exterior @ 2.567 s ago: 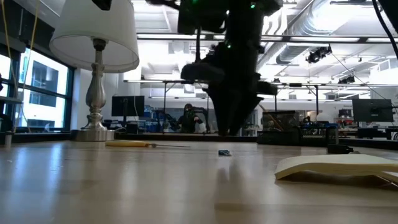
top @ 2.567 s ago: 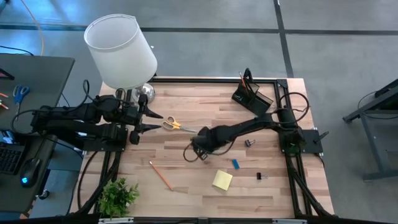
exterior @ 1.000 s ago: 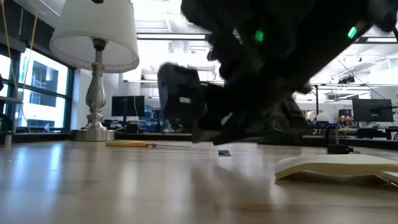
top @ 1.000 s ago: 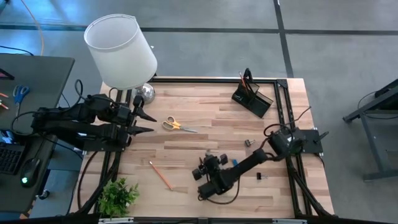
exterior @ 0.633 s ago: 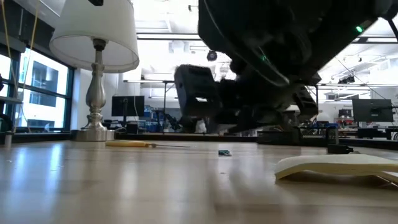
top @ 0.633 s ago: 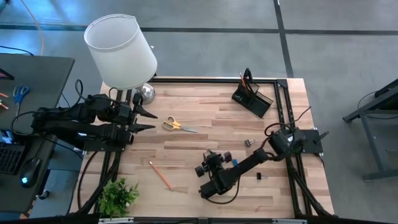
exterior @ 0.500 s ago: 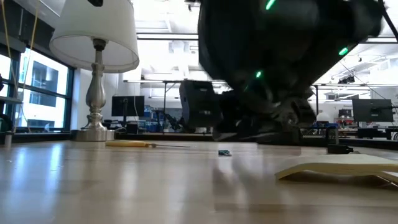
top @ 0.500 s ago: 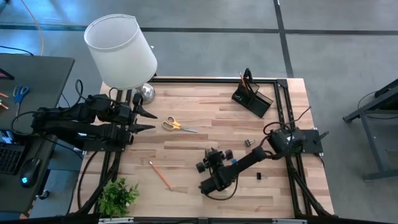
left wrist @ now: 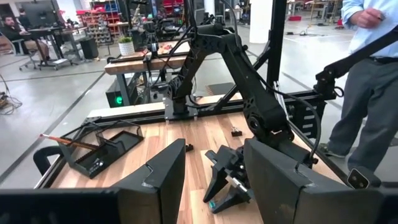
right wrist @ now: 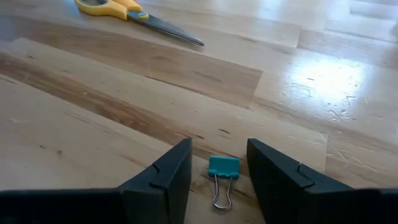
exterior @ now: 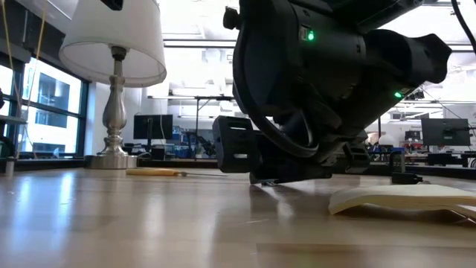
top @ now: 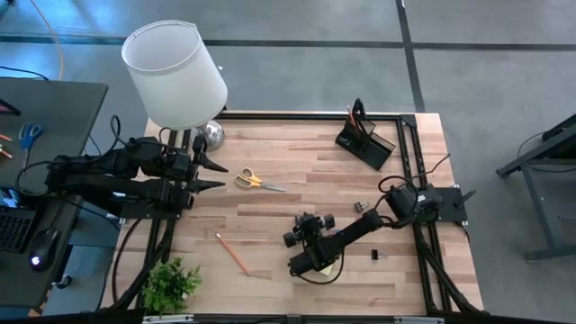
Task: Pick and place office supplies into organizer
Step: Put the green binder clip into the mesh desk organizer
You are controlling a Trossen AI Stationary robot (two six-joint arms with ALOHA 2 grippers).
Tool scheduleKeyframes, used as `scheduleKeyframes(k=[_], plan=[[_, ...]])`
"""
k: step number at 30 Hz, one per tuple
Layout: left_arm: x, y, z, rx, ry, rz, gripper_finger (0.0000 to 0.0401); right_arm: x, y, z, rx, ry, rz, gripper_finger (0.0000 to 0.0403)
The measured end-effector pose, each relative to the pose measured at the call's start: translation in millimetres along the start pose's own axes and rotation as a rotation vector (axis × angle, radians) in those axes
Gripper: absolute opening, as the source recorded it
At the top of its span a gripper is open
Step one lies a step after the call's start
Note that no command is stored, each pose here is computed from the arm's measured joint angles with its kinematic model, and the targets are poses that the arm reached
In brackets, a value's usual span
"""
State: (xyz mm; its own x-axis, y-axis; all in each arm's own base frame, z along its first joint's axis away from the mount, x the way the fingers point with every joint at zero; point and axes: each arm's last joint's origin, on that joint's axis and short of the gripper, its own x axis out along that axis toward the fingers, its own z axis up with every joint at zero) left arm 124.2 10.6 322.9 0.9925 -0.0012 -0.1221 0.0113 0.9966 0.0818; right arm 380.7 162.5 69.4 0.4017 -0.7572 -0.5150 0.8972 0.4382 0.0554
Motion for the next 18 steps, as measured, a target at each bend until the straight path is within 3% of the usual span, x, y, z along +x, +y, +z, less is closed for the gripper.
scheduleKeyframes(k=[5,14,18], plan=[[0.1,0.0,0.0,-0.001,0.000,0.000,0.0154,1.5,-0.4,1.1,0.000,0.011,-0.006,0.0138],[0.0,0.0,0.0,-0.002,0.000,0.000,0.0154,1.4,-0.2,1.2,0.001,0.019,-0.005,0.0055],[0.0,0.0,0.0,-0.002,0.000,0.000,0.0154,1.0,-0.1,1.8,-0.003,0.019,-0.008,0.0044]])
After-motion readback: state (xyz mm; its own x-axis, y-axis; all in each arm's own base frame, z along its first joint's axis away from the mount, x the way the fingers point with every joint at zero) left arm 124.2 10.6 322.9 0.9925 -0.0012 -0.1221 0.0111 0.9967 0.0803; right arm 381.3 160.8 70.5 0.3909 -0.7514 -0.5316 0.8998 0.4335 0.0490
